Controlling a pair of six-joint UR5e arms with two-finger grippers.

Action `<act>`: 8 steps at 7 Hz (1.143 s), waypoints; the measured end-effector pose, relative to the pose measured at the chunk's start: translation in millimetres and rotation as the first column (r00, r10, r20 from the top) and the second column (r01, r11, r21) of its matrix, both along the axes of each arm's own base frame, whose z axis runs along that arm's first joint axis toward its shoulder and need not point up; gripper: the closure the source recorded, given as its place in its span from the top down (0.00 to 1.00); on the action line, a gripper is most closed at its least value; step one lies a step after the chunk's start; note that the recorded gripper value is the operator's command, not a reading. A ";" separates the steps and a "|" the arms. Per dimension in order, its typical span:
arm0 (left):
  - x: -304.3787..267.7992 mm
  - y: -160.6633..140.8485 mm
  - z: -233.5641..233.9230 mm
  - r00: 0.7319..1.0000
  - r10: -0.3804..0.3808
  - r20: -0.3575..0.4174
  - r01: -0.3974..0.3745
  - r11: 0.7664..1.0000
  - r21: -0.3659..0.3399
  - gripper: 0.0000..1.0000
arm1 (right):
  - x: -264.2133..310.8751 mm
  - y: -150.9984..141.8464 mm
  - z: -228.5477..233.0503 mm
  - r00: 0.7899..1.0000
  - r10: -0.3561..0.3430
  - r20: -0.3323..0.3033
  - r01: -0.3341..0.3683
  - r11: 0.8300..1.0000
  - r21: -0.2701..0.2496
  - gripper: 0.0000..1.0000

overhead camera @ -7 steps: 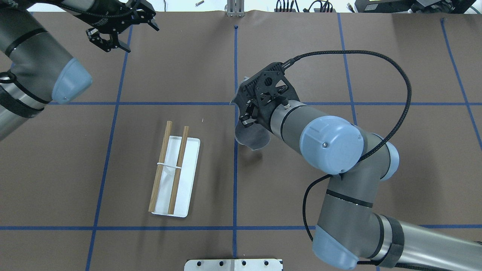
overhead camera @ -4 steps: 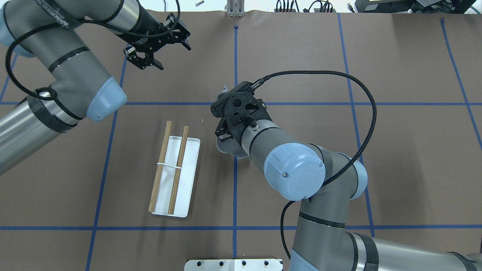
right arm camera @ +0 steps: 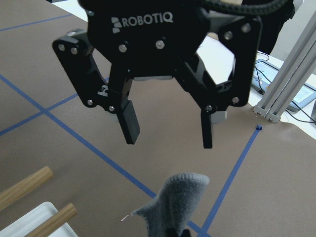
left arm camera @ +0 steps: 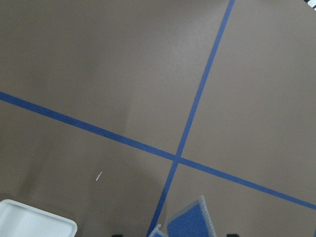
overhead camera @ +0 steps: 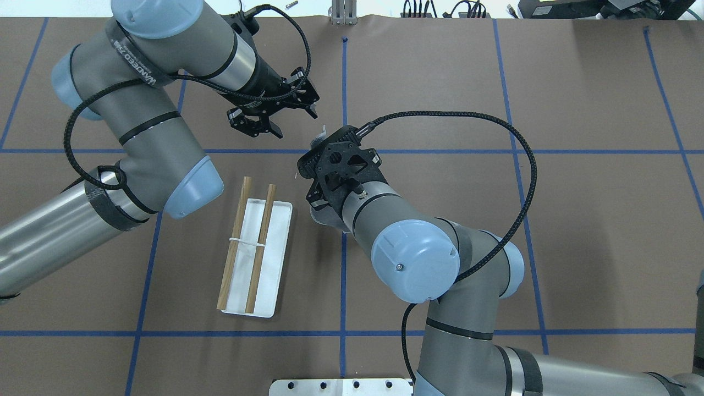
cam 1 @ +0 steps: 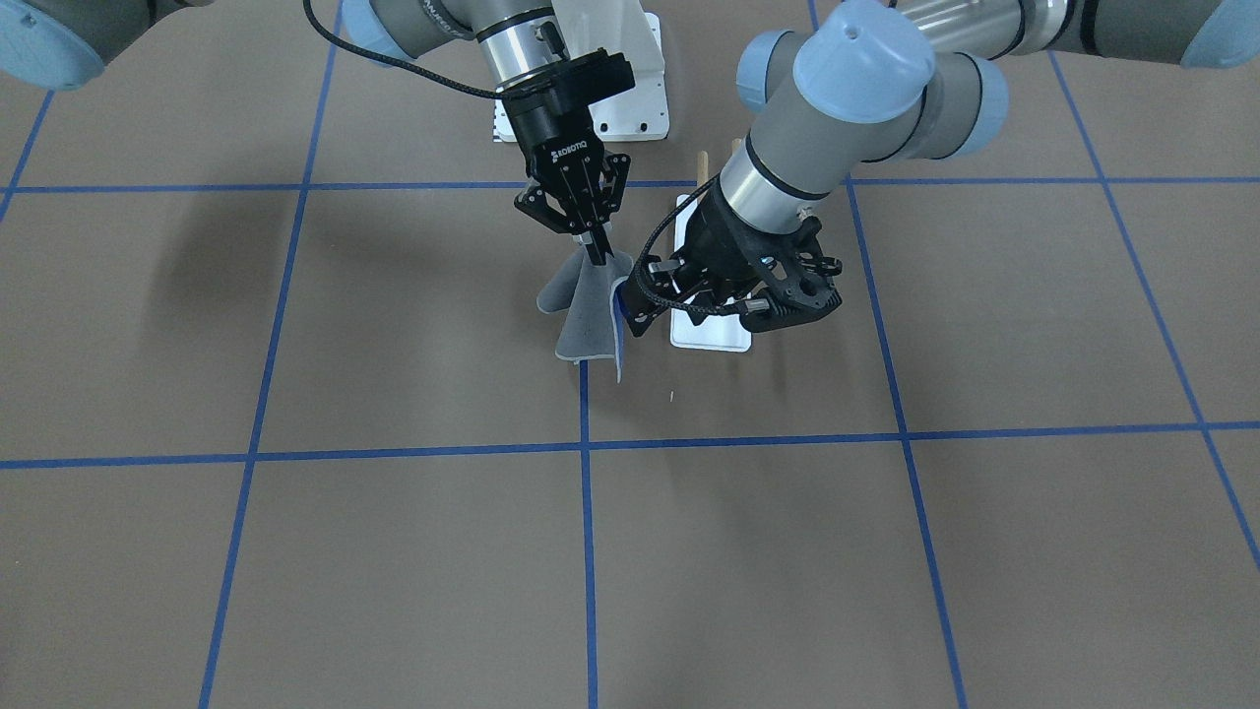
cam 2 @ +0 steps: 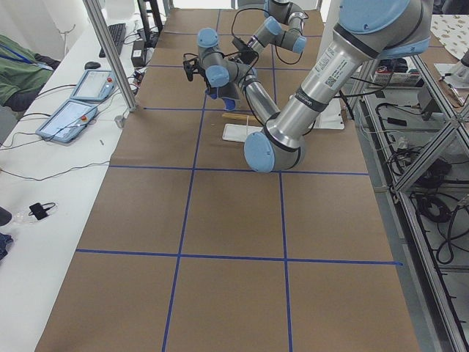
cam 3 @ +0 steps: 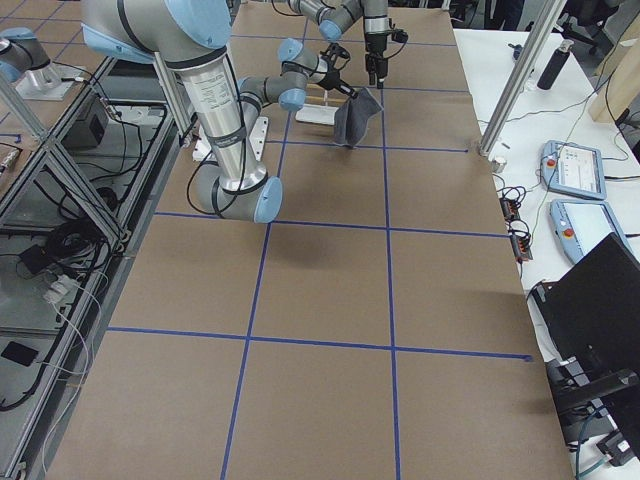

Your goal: Hang towel on rack

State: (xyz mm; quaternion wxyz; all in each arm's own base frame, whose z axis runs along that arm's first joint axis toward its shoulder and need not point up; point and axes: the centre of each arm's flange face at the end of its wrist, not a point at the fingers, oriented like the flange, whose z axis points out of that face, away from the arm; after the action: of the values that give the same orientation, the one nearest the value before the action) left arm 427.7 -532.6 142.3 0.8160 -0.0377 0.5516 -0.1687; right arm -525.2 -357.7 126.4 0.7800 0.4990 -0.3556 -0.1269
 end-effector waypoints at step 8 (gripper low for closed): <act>17.9 23.3 -15.5 0.999 0.043 -0.021 -0.042 0.999 0.023 0.33 | -8.4 -2.3 3.2 1.000 0.026 -0.015 -0.026 1.000 0.003 0.00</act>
State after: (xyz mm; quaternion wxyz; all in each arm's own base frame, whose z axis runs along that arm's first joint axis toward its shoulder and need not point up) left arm 445.6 -509.3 126.8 0.8137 -0.0421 0.5614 -0.1447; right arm -533.6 -360.0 129.6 0.7835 0.5038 -0.3431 -0.1210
